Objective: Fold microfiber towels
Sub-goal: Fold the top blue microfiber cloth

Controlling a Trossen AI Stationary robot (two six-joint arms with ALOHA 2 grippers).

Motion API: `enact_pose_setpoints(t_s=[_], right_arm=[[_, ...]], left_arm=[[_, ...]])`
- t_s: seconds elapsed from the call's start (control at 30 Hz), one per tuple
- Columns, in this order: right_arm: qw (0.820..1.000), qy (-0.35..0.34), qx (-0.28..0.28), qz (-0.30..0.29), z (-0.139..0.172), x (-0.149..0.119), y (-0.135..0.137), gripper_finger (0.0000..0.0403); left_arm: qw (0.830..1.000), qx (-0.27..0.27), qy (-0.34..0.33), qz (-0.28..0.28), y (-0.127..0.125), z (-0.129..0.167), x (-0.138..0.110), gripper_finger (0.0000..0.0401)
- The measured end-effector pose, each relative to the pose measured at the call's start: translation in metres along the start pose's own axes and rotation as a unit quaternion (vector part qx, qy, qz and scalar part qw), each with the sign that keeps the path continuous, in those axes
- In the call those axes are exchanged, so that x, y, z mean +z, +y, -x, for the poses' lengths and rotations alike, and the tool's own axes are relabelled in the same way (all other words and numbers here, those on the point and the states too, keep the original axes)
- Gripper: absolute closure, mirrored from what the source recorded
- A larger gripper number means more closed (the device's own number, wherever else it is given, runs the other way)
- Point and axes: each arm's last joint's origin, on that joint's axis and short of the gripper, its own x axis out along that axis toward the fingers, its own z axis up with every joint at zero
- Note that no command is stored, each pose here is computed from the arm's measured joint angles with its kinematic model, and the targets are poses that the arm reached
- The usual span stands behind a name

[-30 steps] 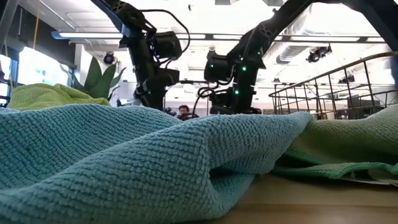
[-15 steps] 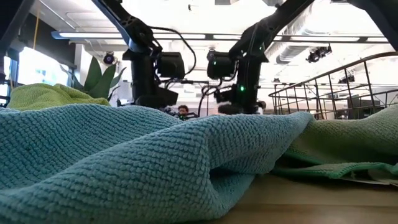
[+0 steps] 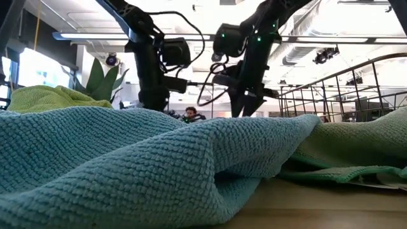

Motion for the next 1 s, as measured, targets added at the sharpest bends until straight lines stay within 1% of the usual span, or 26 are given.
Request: enact_pose_setpoints(t_s=[0.07, 0.13, 0.2, 0.27, 0.33, 0.4, 0.5, 0.57, 0.67, 0.77, 0.83, 1.0], right_arm=[[1.000, -0.003, 0.000, 0.005, 0.001, -0.005, 0.008, 0.0265], [0.999, -0.019, -0.013, 0.034, 0.003, -0.008, 0.013, 0.0265], [0.996, -0.036, -0.037, 0.067, 0.003, -0.009, 0.013, 0.0265], [0.994, -0.050, -0.061, 0.069, 0.002, -0.004, 0.007, 0.0265], [0.995, -0.057, -0.077, 0.034, 0.000, 0.004, -0.004, 0.0265], [0.994, -0.057, -0.084, -0.028, -0.004, 0.014, -0.019, 0.0265], [0.989, -0.055, -0.073, -0.121, -0.010, 0.029, -0.041, 0.0265], [0.985, -0.055, -0.055, -0.153, -0.013, 0.038, -0.053, 0.0265], [0.985, -0.059, -0.022, -0.164, -0.018, 0.050, -0.066, 0.0265], [0.984, -0.053, -0.014, -0.170, -0.023, 0.057, -0.079, 0.0265], [0.983, -0.037, -0.002, -0.179, -0.029, 0.059, -0.087, 0.0263], [0.981, 0.005, 0.048, -0.186, -0.049, 0.061, -0.091, 0.0239]], left_arm=[[0.999, 0.001, -0.002, -0.035, 0.002, -0.001, 0.000, 0.0261], [0.998, 0.000, -0.019, -0.066, 0.005, -0.002, 0.003, 0.0261], [0.996, -0.007, -0.036, -0.077, 0.008, -0.004, 0.006, 0.0261], [0.996, -0.010, -0.048, -0.070, 0.011, -0.004, 0.007, 0.0261], [0.997, -0.010, -0.055, -0.051, 0.014, -0.004, 0.008, 0.0261], [0.998, -0.011, -0.052, -0.022, 0.016, -0.004, 0.007, 0.0261], [0.999, -0.010, -0.047, 0.005, 0.016, -0.004, 0.006, 0.0261], [0.999, -0.010, -0.046, 0.010, 0.016, -0.004, 0.006, 0.0261], [0.999, -0.010, -0.049, 0.011, 0.016, -0.002, 0.006, 0.0261], [0.999, -0.010, -0.048, 0.015, 0.016, -0.001, 0.006, 0.0261], [0.999, -0.010, -0.049, 0.015, 0.016, -0.001, 0.006, 0.0261], [0.999, -0.012, -0.050, 0.014, 0.016, -0.001, 0.006, 0.0261]])
